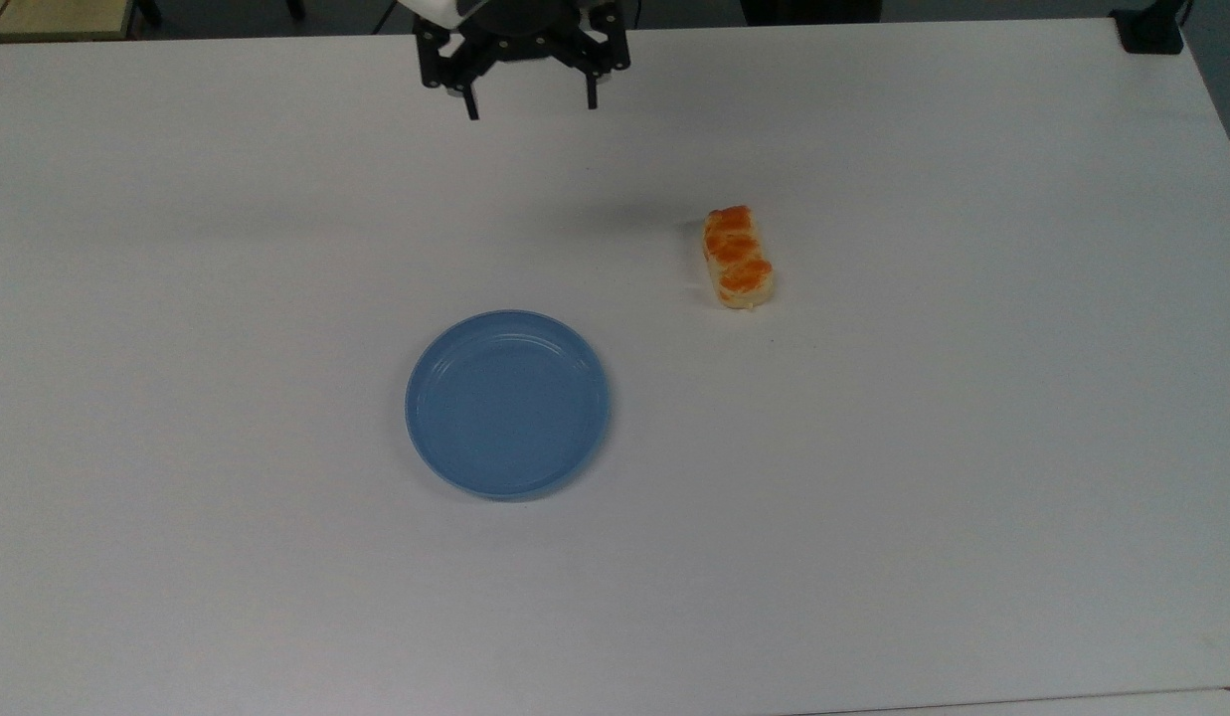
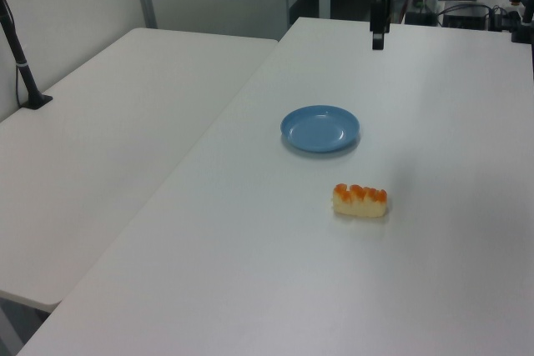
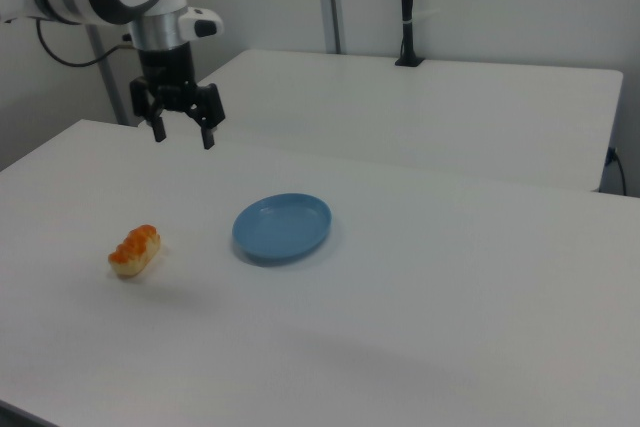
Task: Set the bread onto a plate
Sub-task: 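Move the gripper down over the orange-topped bread roll and grasp it, then lift the bread roll and carry it over the blue plate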
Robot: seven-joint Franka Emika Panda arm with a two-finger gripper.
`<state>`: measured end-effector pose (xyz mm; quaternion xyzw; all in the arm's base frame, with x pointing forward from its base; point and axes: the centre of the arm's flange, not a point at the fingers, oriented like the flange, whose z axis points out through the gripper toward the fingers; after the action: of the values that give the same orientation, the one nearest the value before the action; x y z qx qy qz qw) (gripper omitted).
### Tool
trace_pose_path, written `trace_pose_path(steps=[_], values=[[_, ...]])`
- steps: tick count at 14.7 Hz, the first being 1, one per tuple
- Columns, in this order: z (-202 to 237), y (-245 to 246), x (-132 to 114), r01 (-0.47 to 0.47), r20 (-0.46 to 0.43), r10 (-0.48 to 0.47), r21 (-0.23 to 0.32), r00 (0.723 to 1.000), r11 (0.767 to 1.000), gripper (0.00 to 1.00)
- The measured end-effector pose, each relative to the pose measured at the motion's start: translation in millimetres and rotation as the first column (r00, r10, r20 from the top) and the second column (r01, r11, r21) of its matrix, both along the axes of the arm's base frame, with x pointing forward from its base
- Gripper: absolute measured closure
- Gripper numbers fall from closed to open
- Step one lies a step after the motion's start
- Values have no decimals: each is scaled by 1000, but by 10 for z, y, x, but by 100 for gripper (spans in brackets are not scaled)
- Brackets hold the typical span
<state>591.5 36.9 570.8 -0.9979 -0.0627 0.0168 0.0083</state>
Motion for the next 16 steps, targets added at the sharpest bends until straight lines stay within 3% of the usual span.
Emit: trace_pose_path(steps=[5,10,16], values=[[-508,836,7,-77,-9,77,-4,997,997,0],[-1455,1688,-47,-166,-26,165,-22,986,986,0],[-2420,1990,-68,-198,-65,195,-51,979,979,0]])
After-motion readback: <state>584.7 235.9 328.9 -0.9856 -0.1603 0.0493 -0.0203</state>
